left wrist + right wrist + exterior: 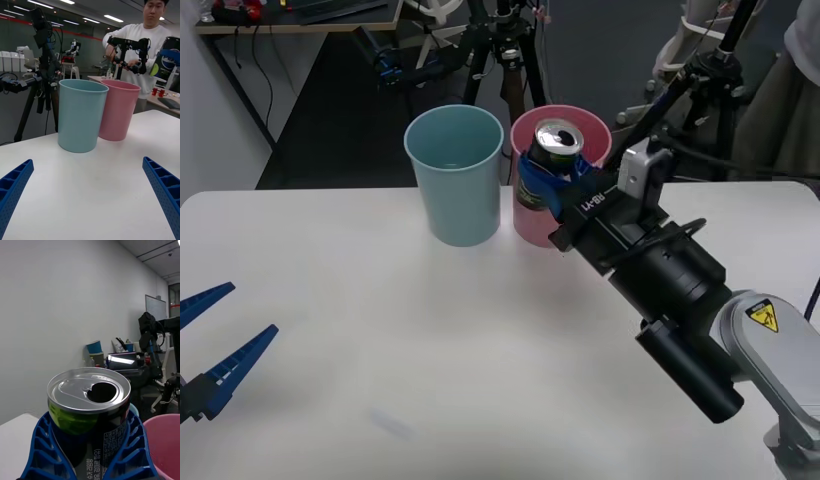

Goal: Grasp the object on the table and drop it into the matching bin: aluminum can to the light blue bin, PET bottle to the pink bin.

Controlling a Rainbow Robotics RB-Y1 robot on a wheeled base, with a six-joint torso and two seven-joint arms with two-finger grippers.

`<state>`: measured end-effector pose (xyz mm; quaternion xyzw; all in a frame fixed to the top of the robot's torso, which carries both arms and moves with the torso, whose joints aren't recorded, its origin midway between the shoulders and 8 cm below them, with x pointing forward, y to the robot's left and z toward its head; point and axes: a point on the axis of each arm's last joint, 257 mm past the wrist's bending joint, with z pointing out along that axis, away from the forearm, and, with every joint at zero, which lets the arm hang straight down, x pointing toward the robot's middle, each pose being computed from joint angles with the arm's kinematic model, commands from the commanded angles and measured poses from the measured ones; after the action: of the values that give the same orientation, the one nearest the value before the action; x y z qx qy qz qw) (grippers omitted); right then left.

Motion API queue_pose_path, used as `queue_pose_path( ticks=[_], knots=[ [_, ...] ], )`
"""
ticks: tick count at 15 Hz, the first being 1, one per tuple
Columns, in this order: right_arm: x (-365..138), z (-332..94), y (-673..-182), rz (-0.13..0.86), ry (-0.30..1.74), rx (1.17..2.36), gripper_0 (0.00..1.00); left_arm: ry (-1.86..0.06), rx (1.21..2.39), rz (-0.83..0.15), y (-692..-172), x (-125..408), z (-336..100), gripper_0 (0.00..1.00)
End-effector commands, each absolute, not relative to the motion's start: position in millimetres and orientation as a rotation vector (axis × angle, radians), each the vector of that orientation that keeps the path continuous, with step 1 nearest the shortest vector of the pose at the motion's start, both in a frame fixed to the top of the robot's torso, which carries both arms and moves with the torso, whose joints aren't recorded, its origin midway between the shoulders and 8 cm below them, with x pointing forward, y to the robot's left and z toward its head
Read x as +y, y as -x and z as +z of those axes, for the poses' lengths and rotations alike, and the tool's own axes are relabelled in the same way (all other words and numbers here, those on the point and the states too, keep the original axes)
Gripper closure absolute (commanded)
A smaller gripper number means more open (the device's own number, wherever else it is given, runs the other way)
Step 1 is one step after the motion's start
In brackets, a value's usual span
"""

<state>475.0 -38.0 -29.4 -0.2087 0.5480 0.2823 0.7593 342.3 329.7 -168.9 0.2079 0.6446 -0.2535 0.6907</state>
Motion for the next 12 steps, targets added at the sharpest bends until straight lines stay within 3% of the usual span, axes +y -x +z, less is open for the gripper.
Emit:
queue_pose_path(
  ticks=[1, 7, 12],
  knots=[
    [-25, -21, -500, 0.599, 0.448, 1.183, 1.00, -0.465, 1.441, -0.567, -342, 330, -169, 0.00],
    [9, 3, -546, 0.548, 0.468, 1.155, 1.00, -0.465, 1.441, -0.567, -342, 330, -169, 0.00],
    [26, 0, -589, 0.499, 0.455, 1.197, 1.00, -0.465, 1.441, -0.567, -342, 330, -169, 0.00]
  ],
)
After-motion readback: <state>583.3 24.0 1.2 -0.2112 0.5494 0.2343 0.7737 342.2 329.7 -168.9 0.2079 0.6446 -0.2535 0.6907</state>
